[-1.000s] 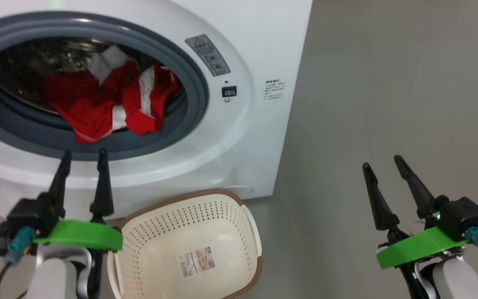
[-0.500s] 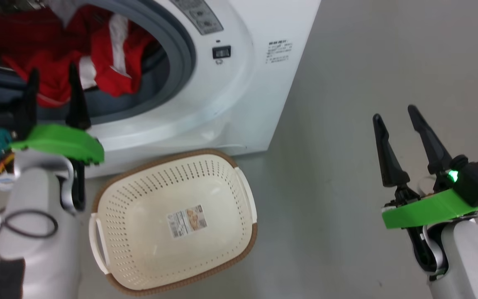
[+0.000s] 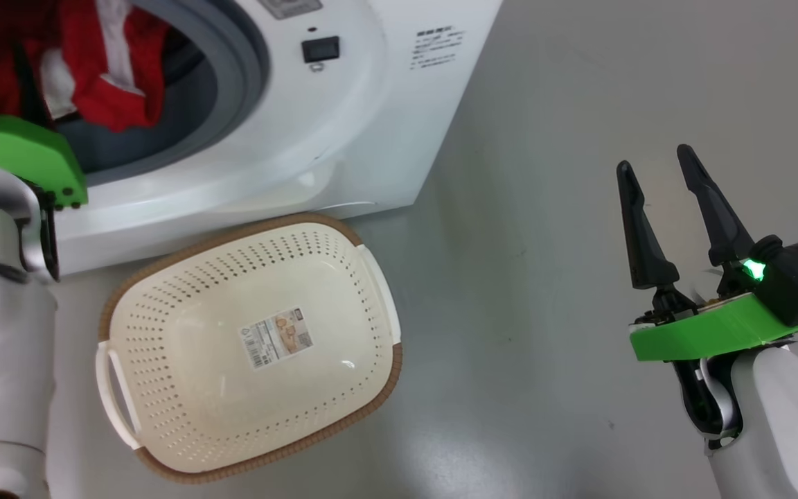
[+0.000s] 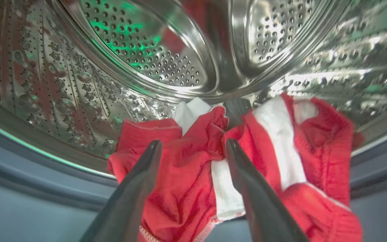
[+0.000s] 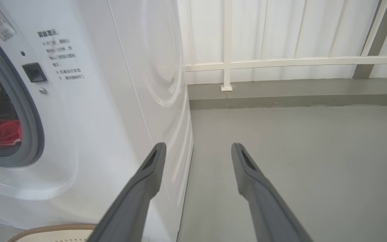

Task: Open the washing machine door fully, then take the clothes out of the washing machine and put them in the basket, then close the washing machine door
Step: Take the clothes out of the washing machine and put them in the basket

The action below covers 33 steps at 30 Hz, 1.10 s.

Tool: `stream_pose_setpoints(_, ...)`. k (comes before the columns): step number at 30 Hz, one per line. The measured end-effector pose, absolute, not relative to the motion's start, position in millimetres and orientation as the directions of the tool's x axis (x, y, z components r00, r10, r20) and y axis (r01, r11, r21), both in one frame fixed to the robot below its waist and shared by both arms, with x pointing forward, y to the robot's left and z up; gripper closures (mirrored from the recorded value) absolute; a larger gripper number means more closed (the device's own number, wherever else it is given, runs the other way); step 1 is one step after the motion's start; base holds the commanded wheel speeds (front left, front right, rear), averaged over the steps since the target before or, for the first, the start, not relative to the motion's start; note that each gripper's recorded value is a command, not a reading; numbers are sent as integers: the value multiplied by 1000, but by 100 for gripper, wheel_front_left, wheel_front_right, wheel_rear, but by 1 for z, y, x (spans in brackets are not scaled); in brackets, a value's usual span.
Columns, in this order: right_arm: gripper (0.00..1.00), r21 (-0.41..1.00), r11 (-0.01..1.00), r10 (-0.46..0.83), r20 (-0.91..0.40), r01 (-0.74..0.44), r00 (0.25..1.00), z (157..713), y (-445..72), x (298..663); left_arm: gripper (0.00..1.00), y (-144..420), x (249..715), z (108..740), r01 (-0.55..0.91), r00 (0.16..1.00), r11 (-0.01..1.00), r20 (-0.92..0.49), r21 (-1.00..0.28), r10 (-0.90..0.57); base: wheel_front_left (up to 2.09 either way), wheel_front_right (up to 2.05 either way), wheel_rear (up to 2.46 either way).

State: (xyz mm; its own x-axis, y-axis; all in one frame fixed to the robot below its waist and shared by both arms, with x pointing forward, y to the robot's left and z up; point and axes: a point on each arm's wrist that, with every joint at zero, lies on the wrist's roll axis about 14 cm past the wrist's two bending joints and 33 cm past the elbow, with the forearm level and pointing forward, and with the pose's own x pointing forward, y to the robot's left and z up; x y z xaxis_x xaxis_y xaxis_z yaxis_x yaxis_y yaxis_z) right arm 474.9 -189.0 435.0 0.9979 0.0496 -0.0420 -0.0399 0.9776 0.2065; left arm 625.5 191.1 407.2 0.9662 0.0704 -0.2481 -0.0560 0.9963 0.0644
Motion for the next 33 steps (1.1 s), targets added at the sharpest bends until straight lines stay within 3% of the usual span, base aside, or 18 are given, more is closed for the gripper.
stream_pose_setpoints(9, 0, 211, 976, 56, -50, -44, 997, 433, -186, 473, 0, 207, 627, 384, 10, 909, 939, -395, 344, 135, 0, 0, 0)
stream_pose_setpoints(20, 0, 218, 975, 51, -56, -38, 997, 432, -187, 470, 0, 218, 608, 350, 57, 796, 917, -572, 395, 197, 0, 0, 0)
stream_pose_setpoints(21, 0, 219, 975, 52, -56, -38, 997, 432, -187, 470, 9, 219, 607, 349, 60, 792, 915, -577, 399, 199, 0, 0, 0)
stream_pose_setpoints(22, 0, 220, 975, 52, -56, -38, 997, 432, -187, 470, 51, 219, 607, 349, 62, 790, 914, -579, 401, 201, 0, 0, 0)
stream_pose_setpoints(24, 0, 224, 974, 54, -56, -40, 997, 432, -186, 470, 76, 220, 605, 346, 70, 775, 910, -597, 408, 208, 0, 0, 0)
stream_pose_setpoints(25, 0, 225, 974, 56, -57, -42, 997, 432, -185, 469, 100, 221, 605, 345, 74, 770, 907, -601, 414, 212, 0, 0, 0)
stream_pose_setpoints(33, 0, 227, 973, 58, -67, -41, 996, 428, -184, 469, 100, 221, 617, 355, 57, 819, 908, -540, 415, 195, 0, 0, 0)
